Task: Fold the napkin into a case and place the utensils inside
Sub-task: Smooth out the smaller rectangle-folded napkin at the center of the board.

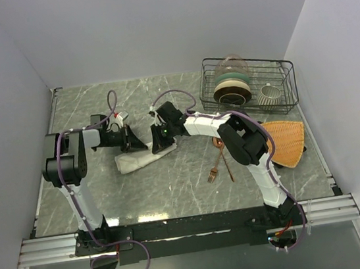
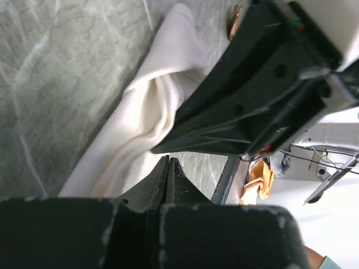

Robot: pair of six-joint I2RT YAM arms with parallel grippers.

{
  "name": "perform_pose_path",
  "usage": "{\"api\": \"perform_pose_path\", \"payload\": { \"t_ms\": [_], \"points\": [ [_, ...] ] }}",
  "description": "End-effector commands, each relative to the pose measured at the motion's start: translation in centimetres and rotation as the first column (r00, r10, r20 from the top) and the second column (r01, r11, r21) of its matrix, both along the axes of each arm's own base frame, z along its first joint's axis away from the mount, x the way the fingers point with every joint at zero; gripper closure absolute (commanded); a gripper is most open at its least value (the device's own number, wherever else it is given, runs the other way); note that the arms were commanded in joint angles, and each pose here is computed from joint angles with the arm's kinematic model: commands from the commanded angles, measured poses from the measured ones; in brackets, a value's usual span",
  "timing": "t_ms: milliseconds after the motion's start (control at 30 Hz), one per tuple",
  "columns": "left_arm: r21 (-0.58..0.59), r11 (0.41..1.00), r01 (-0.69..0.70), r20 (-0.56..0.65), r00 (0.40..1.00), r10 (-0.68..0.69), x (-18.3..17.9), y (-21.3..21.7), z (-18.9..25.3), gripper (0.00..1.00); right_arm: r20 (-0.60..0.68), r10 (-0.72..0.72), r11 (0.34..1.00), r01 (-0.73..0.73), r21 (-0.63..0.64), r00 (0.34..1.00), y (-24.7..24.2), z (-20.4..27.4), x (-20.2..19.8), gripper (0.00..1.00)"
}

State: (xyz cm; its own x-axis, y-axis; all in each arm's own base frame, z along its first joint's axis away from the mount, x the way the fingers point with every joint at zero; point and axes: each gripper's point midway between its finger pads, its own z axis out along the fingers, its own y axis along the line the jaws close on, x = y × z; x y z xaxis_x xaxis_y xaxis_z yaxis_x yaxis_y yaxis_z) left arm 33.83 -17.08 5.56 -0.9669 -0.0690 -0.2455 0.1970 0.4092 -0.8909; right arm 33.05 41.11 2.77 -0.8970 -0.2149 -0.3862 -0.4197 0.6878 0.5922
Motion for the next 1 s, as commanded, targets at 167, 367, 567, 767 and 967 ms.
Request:
{"api": "perform_pose_path", "payload": {
  "t_ms": [167,367,567,767,967],
  "points": [
    [0.019,1.000,0.005,0.021,1.000,-0.005,1.0,-0.3,-0.7,0.99,-0.032,-0.043,0.996,0.040,-0.083,0.999,-1.7,-3.1,0.1,0.86],
    [0.060,0.998,-0.002,-0.006,1.000,0.002,1.7,-1.2,-2.5,0.99,-0.008,-0.024,0.998,0.023,-0.060,1.000,-1.3,-2.1,0.1,0.85],
    [0.141,0.989,-0.037,-0.105,0.993,0.052,1.4,-0.3,-5.7,0.99,0.070,0.029,0.998,-0.026,-0.050,0.997,-1.5,1.2,0.6,0.74],
    [0.164,0.986,-0.019,-0.129,0.991,0.040,0.7,0.0,-6.8,0.99,0.302,0.061,0.993,-0.026,-0.117,0.951,-4.3,7.8,4.2,0.58],
    [0.170,0.985,-0.010,-0.130,0.991,0.033,0.7,0.1,-7.0,0.99,0.342,0.097,0.970,-0.012,-0.244,0.935,-6.4,6.8,5.1,0.57]
  ]
}}
